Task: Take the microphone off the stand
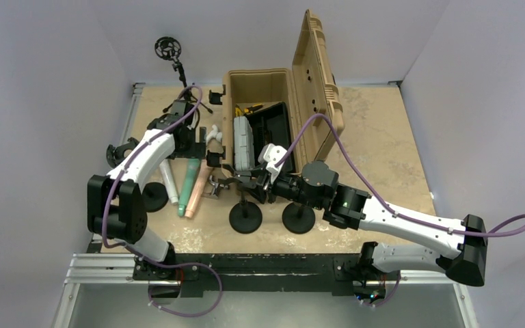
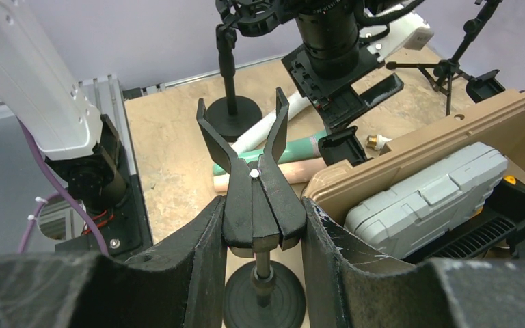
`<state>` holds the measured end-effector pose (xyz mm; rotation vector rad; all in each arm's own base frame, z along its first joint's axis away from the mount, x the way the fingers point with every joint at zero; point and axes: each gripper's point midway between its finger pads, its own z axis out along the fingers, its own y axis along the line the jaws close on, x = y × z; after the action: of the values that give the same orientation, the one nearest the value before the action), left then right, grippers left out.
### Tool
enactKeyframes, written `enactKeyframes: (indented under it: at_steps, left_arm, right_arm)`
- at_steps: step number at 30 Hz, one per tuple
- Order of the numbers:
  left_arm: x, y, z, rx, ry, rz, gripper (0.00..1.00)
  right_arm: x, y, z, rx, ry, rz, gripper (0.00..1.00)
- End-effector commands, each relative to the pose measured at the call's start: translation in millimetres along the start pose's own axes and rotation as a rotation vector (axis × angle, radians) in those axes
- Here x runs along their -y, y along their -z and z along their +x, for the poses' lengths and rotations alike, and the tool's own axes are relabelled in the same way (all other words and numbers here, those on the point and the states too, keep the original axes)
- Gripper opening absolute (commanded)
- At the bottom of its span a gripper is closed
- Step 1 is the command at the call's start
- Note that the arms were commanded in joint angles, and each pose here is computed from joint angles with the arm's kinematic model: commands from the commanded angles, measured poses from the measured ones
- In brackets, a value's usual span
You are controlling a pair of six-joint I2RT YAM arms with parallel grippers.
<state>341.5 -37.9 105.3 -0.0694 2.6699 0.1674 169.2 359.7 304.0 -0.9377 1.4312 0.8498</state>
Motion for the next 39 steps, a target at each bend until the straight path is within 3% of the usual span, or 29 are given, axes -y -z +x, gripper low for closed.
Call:
enactKeyframes:
  at_steps: [1,8,20,26,39]
  left_arm:
    - [-2,31,-19,0.113,0.056,0.038,0.85]
    - [1,79,-30,0.294,0.099,0.135,0.85]
    - [5,157,-38,0.611,0.117,0.309,0.88]
    - [8,166,-37,0.627,0.117,0.339,0.88]
    - [6,176,-36,0.656,0.121,0.349,0.88]
  right_arm:
    - [5,-1,11,-0.056,0.018,0.021,0.19]
    - [9,2,6,-0.067,0.008,0.047,0.43]
    - [2,15,-45,0.006,0.003,0.005,0.65]
    - [2,17,-77,0.070,-0.011,0.009,0.62]
    - [4,-16,-74,0.009,0.010,0.008,0.28]
